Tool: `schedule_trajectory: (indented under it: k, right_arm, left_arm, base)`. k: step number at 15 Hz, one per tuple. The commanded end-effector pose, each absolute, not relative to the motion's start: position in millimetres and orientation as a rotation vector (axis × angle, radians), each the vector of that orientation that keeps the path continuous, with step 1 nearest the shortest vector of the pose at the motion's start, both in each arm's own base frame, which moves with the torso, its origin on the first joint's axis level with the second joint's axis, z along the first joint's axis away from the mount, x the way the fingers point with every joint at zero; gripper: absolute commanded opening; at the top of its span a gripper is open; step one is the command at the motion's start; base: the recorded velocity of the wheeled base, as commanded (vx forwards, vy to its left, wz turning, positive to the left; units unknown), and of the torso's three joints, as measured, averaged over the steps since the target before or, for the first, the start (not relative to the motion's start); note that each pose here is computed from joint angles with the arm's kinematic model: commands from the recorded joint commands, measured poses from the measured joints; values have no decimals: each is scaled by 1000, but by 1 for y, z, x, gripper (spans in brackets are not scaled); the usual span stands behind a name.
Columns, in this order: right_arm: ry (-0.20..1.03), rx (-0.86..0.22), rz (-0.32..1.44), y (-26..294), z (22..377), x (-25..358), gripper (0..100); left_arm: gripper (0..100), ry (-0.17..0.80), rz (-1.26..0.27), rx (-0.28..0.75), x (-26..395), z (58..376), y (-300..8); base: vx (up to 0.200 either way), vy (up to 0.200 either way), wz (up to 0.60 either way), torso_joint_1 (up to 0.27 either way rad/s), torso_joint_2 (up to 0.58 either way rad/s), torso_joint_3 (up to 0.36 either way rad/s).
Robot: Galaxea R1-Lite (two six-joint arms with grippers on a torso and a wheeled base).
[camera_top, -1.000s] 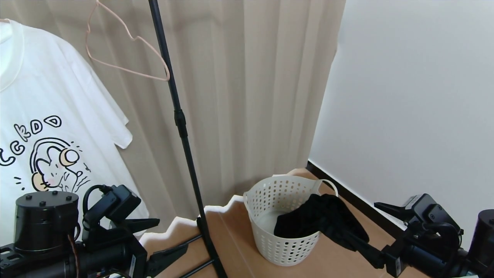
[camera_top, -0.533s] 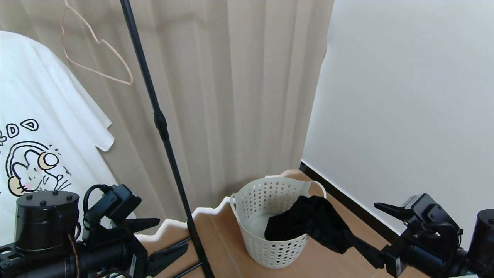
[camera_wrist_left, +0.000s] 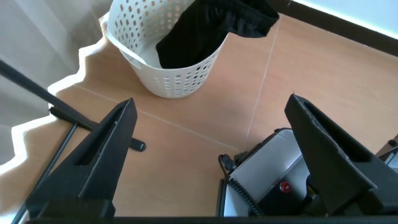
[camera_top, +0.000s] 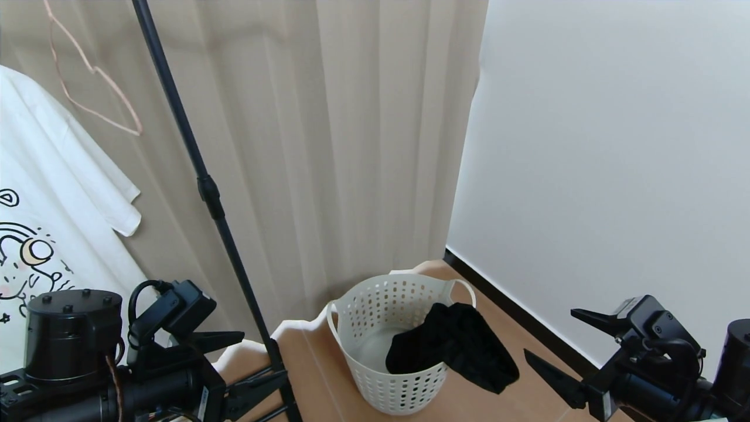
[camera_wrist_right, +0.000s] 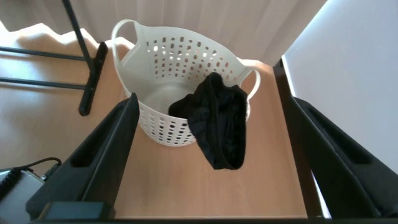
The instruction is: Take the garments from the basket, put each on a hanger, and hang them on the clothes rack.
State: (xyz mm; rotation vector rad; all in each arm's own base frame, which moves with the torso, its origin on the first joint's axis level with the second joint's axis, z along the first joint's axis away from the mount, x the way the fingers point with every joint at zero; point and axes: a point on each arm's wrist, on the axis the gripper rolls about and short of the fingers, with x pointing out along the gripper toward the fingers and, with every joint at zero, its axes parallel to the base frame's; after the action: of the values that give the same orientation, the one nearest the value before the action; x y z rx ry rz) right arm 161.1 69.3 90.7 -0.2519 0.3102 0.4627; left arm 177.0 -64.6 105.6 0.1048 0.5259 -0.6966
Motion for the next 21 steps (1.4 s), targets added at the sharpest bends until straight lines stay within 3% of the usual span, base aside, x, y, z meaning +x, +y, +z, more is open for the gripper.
schedule_trajectory:
  k: [1,3,14,18,21]
  right_arm:
    - [310,-253,465,70,91,161,100]
    - [312,-253,466,69,90,161,100]
    - [350,-280,442,69,84,168,100]
    - [535,-434,199,63,44,207,100]
    - [523,-585,217,63,43,219,100]
  left_arm:
    - [100,527,-696,105,177,105,-65]
    - [100,530,-698,107,176,105,-65]
    - [100,480,-707,110,177,108,-67]
    - [100,484,-709,112,178,107,-68]
    - [100,489,-713,112,177,106,-68]
  base:
    - [200,0,0,7,-2,-2]
    - [200,0,0,7,2,5]
    - [0,0,0,0,0,0]
    - [0,0,0,0,0,0]
    - [0,0,0,0,0,0]
